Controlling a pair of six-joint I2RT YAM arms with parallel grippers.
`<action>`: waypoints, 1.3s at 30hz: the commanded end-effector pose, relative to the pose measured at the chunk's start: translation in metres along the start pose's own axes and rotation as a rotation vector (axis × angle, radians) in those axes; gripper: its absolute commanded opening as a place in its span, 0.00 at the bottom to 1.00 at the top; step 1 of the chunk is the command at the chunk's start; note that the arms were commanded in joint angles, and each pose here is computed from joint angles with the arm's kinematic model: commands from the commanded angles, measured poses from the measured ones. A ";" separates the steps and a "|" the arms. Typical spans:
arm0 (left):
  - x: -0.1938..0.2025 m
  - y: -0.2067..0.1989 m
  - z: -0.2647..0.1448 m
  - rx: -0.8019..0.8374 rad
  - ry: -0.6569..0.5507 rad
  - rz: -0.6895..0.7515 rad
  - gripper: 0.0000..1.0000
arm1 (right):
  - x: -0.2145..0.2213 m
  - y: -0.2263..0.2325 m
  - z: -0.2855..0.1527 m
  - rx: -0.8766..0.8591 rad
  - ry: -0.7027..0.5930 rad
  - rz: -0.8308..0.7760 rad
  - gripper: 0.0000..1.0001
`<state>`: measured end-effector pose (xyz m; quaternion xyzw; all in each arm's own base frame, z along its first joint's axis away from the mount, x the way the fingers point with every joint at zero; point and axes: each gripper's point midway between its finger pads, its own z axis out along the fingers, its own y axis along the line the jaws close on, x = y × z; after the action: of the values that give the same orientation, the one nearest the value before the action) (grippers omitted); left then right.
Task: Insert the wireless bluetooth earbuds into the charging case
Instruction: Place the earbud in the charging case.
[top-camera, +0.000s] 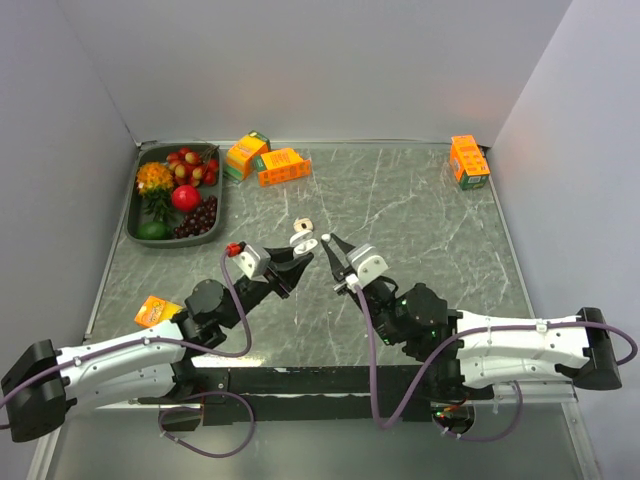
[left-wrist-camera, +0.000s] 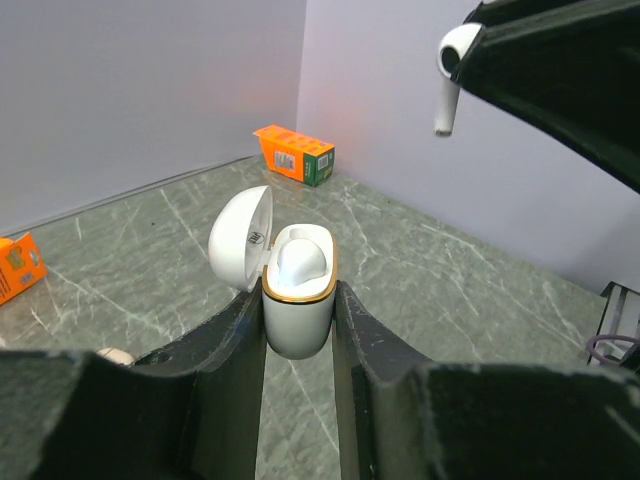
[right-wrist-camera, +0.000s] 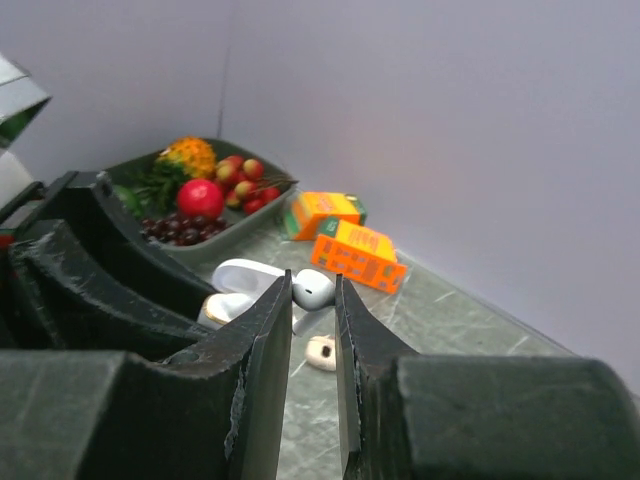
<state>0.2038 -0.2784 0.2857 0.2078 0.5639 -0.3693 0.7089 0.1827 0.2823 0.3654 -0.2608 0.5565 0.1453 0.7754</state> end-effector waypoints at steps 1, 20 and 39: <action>-0.048 -0.014 0.010 0.054 -0.137 -0.035 0.01 | -0.034 -0.025 -0.002 0.097 -0.126 0.023 0.00; -0.054 -0.036 0.008 0.164 -0.086 -0.059 0.01 | -0.034 -0.004 -0.006 -0.012 -0.225 -0.051 0.00; -0.060 -0.039 0.004 0.183 -0.082 -0.058 0.01 | -0.018 0.007 0.000 -0.067 -0.174 -0.075 0.00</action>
<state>0.1784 -0.2929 0.3186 0.2516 0.5352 -0.4274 0.6838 0.1729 0.2896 0.3713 -0.3073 0.4730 0.1378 0.8142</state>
